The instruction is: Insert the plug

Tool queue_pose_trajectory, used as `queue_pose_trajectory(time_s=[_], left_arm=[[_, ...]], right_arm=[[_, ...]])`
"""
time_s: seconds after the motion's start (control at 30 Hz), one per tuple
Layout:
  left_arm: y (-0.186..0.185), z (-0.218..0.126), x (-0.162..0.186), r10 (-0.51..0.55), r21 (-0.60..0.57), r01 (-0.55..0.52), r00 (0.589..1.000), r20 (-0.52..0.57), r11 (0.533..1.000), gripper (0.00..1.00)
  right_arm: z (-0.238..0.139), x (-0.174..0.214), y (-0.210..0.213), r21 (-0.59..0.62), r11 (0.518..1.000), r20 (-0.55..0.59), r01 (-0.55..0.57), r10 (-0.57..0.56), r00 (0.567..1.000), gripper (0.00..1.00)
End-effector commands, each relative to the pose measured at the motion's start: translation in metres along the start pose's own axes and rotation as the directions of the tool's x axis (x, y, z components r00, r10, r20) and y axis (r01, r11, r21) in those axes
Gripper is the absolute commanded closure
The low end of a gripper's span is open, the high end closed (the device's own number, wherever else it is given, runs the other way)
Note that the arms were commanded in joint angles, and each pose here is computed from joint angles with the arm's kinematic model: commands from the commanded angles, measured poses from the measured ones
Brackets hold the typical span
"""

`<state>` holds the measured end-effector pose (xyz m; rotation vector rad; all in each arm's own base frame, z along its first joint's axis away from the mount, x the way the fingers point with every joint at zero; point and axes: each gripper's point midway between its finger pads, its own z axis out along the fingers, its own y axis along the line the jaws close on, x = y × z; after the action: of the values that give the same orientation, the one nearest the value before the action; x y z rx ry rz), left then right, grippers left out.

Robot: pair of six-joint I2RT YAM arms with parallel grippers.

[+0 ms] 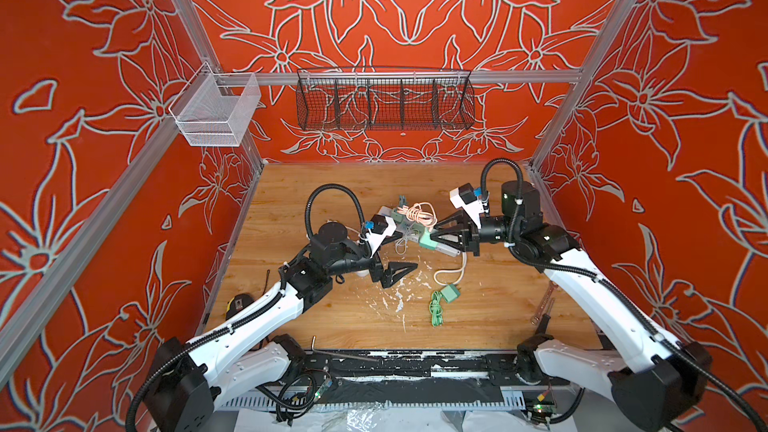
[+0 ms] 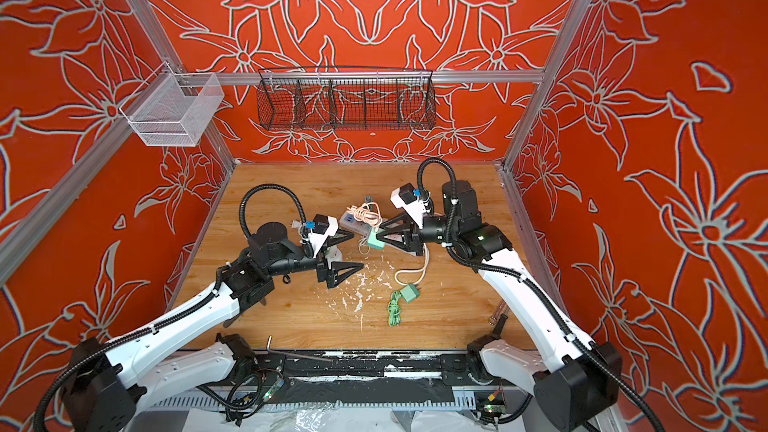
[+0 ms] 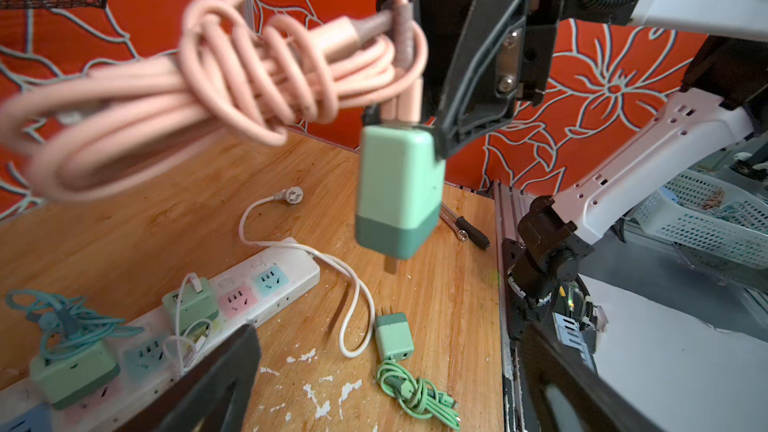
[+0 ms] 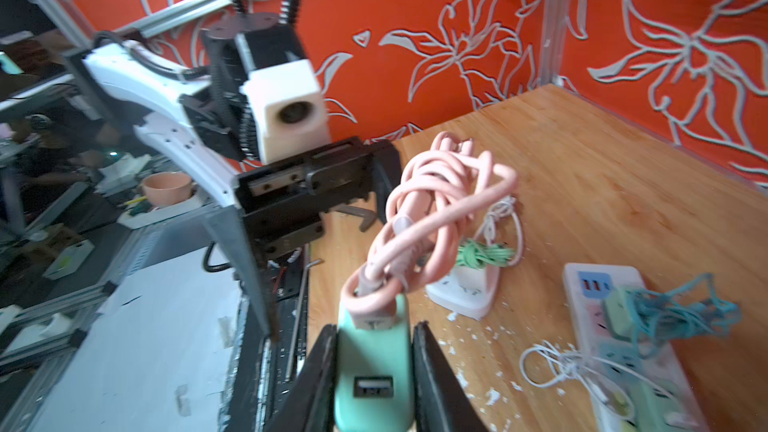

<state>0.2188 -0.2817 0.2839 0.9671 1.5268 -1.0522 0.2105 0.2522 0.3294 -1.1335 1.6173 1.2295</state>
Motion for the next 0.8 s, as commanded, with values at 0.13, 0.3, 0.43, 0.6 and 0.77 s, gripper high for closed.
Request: queue_pose_trajectory(time_s=[0.13,0.3,0.43,0.6,0.77], left_arm=[[-0.040,-0.005,-0.030,0.075,0.228,-0.092,0.994,0.082,0.969,0.05],[-0.052,-0.005,-0.032,0.061,0.316,-0.072,0.997,0.046,0.946,0.28],[-0.055,-0.006,-0.034,0.054,0.335,-0.068,0.997,0.049,0.940,0.52],[-0.057,-0.005,-0.033,0.041,0.356,-0.051,0.999,0.035,0.933,0.54],[-0.062,-0.006,-0.028,0.028,0.392,-0.027,1.000,0.003,0.920,0.58]], right_arm=[[0.003,0.000,0.053,-0.175,0.984,0.008,0.039,-0.038,0.999,0.87],[0.009,-0.001,0.062,-0.181,0.981,0.012,0.076,-0.075,0.997,0.87],[0.012,-0.002,0.065,-0.172,0.981,0.012,0.092,-0.091,0.996,0.87],[0.014,-0.006,0.068,-0.154,0.981,0.023,0.117,-0.115,0.993,0.88],[0.013,-0.013,0.072,-0.135,0.980,0.042,0.149,-0.145,0.989,0.88]])
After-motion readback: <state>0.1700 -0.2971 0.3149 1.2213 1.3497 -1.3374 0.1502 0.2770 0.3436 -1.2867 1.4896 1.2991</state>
